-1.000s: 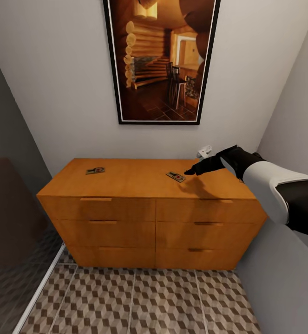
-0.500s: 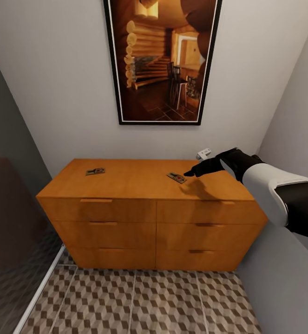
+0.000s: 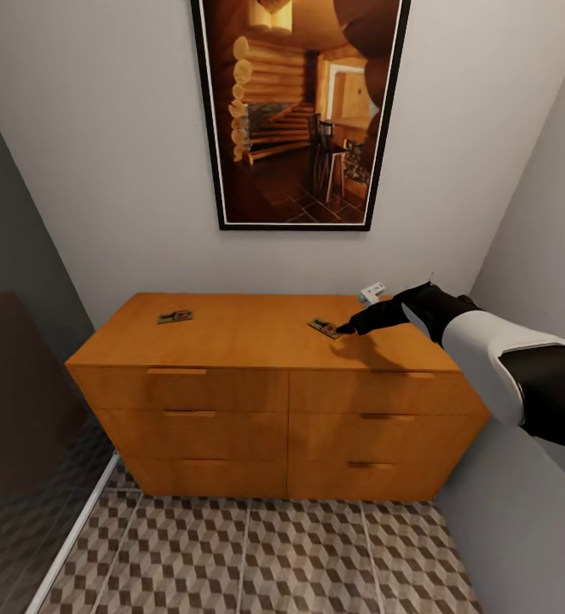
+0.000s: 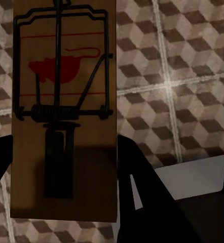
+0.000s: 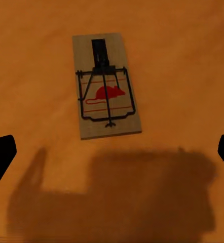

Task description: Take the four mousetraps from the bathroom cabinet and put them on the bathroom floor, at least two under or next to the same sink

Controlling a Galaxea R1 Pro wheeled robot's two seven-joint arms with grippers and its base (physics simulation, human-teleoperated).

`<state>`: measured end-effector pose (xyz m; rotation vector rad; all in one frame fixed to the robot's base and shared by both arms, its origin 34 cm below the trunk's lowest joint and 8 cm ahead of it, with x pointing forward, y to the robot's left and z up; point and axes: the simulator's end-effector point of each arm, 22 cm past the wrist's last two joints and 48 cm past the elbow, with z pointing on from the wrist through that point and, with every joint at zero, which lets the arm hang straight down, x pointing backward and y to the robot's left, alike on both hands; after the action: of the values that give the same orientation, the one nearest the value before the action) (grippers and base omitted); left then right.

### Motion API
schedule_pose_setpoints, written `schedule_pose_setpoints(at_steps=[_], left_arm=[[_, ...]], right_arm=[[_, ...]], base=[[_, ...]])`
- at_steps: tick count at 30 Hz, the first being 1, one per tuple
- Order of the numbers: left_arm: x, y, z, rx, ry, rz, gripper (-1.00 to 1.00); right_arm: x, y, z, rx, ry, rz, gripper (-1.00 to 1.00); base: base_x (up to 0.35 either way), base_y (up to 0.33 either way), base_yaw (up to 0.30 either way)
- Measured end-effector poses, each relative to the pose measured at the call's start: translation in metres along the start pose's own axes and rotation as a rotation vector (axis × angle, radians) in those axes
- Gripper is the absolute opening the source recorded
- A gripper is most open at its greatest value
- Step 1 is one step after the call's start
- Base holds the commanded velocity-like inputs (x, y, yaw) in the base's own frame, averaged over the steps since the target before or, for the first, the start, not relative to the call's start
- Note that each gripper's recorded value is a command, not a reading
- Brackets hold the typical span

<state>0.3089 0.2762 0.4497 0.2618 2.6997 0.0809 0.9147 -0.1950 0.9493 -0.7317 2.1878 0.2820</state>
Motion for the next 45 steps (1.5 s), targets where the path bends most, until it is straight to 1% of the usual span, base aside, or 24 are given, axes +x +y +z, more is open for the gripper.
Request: schedule_pose_setpoints(at_steps=[8,14,25,35,37,39,45], left_arm=[[0.0,0.0,0.0,0.0,0.0,0.0,-1.0],[0.0,0.0,0.0,0.0,0.0,0.0,-1.0],[0.0,0.0,0.0,0.0,0.0,0.0,-1.0],[0.0,0.0,0.0,-0.001,0.0,0.0,-1.0],[0.0,0.0,0.0,-0.001,0.0,0.0,-1.0],[0.0,0.0,0.0,-0.001,0.0,0.0,-1.0],[0.0,0.0,0.0,-0.002,0.0,0.0,-1.0]], right_arm=[[0.004,0.003,0.003,-0.006,0.002,0.002,1.0],[-0.005,0.005,0.003,-0.016,-0.044,-0.036,1.0],[-0.011,0.006,0.002,-0.024,-0.073,-0.061,1.0],[0.003,0.01,0.008,-0.033,-0.058,-0.054,1.0],[0.005,0.012,0.01,-0.037,-0.055,-0.053,1.0],[0.023,0.021,0.019,-0.053,-0.033,-0.044,1.0],[0.027,0.025,0.022,-0.06,-0.033,-0.043,1.0]], base=[[0.0,0.0,0.0],[0.0,0.0,0.0],[0.001,0.0,0.0],[0.055,0.0,0.0],[0.012,0.0,0.0],[0.003,0.0,0.0],[0.022,0.0,0.0]])
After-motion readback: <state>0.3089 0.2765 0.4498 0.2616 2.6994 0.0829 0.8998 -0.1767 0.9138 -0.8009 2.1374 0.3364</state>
